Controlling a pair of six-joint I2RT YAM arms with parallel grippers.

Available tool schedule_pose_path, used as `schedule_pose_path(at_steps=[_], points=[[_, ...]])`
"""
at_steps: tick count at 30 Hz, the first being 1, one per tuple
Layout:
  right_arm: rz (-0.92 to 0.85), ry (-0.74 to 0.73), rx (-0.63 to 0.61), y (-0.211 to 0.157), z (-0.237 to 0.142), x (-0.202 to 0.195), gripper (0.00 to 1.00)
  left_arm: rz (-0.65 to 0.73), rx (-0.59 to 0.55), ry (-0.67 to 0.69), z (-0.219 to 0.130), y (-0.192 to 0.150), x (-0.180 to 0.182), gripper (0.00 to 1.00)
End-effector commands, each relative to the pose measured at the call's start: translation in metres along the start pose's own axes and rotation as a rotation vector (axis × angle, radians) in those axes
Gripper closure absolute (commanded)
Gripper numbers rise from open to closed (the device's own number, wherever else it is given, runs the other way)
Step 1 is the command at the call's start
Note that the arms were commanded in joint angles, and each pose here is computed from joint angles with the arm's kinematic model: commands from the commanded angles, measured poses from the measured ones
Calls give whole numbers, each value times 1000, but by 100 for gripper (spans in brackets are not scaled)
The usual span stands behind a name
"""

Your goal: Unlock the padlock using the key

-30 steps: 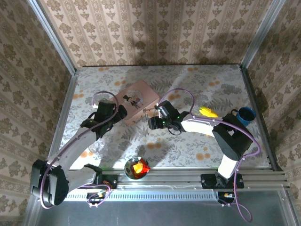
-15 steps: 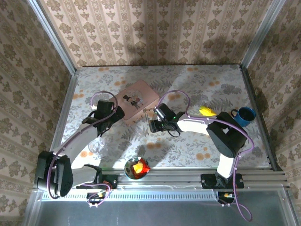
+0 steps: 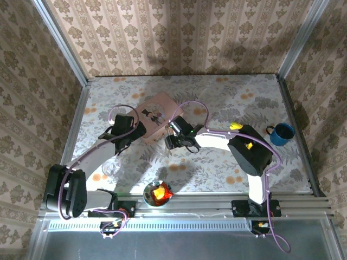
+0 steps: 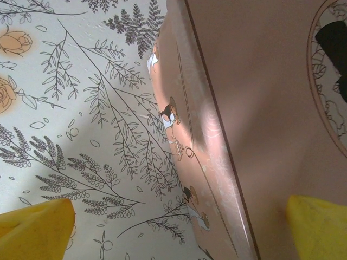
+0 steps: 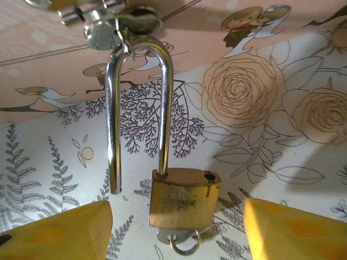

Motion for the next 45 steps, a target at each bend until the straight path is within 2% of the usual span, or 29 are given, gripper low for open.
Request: schedule_pose_path(at_steps=[1,12,16,27,35,45], points=[[-40,-44,30,-4,5,-4,35,23,-1,-12,3,6,-4,0],[-70,-101,95,-23,20,-13,44,18,19,-6,11,2,-4,0],[-70,-104,111,-31,22,-15,51,11,22,-16,12,2,-5,0],[-26,-68,80,-30,17,-11,85,9,55,-29,13,-16,-11,0],[18,-47,31,-22,6,-11,91,20,50,-32,12,-19,-16,0],[136,1,-19,-10,-6,-2,95,35,39,-24,13,-20,-19,0]])
Point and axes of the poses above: each hand's point on the last joint's axis, 136 mm out from that joint toward the fingers, its own z axis out along the fingers, its own x axis along the line the jaws close on, y = z × x, the point moved 3 cm from there along -z, back along the fingers, and after that the axes turned 4 degrees about z, right-handed, at the moved point
